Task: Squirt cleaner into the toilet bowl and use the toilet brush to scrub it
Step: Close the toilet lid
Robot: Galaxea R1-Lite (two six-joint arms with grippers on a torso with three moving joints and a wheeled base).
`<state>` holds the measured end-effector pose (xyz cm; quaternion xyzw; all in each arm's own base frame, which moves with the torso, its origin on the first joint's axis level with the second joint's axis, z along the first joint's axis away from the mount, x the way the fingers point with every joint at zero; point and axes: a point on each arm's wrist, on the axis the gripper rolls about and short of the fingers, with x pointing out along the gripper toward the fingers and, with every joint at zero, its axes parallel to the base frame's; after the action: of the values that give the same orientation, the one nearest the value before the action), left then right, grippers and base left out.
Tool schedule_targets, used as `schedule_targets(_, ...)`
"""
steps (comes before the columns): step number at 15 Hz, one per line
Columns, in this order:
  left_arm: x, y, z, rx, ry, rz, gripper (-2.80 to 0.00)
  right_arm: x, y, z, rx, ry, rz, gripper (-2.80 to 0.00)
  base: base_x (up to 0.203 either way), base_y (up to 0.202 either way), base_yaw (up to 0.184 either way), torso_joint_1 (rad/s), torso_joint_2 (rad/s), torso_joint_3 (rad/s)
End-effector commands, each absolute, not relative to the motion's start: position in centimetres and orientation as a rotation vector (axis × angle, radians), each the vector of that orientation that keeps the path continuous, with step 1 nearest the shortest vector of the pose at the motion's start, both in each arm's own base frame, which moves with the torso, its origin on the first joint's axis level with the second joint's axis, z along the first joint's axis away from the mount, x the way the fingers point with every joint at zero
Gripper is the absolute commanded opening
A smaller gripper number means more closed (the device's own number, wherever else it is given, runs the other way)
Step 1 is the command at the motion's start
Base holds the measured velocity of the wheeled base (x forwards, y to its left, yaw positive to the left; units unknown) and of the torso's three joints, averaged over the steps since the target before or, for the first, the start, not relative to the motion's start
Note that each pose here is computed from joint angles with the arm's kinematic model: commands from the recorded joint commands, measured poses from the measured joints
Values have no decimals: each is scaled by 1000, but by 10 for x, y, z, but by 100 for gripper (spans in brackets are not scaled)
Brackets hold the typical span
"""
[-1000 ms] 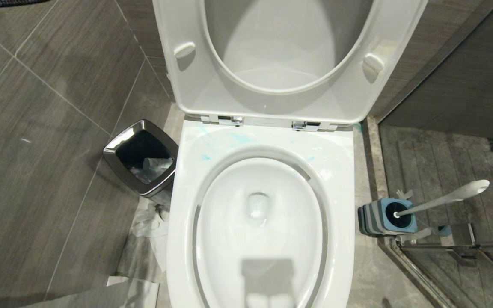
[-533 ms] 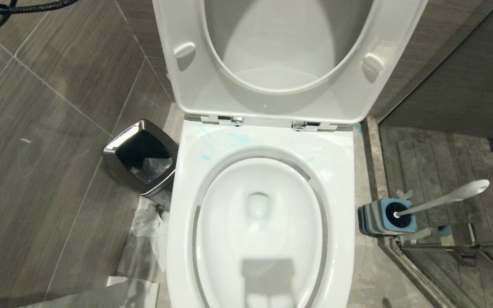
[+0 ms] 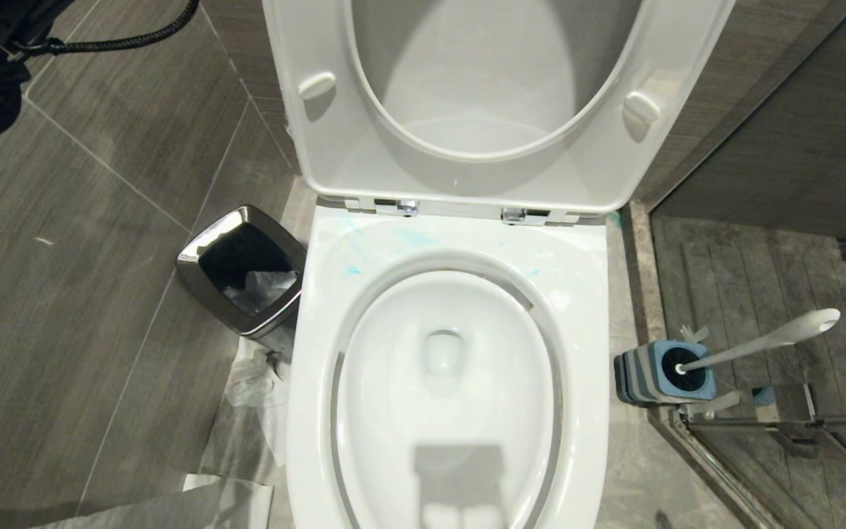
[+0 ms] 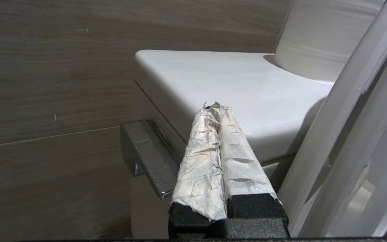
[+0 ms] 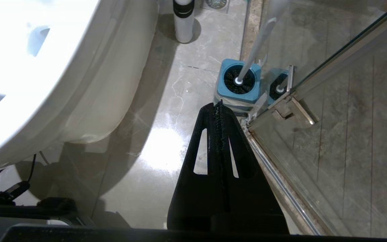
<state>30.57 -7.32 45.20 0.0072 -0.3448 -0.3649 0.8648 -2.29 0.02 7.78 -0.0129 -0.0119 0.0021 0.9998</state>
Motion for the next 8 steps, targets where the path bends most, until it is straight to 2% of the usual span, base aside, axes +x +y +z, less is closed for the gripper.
schedule_targets(1,313,-74,447,18,-710,-763,-280,-22,0,74,-26,-12,4,-280,0,0,0,0,0,0)
schedule_targets(8,308,-76,451,35,-745,-768,-280,-22,0,74,-26,-12,5,-280,0,0,0,0,0,0)
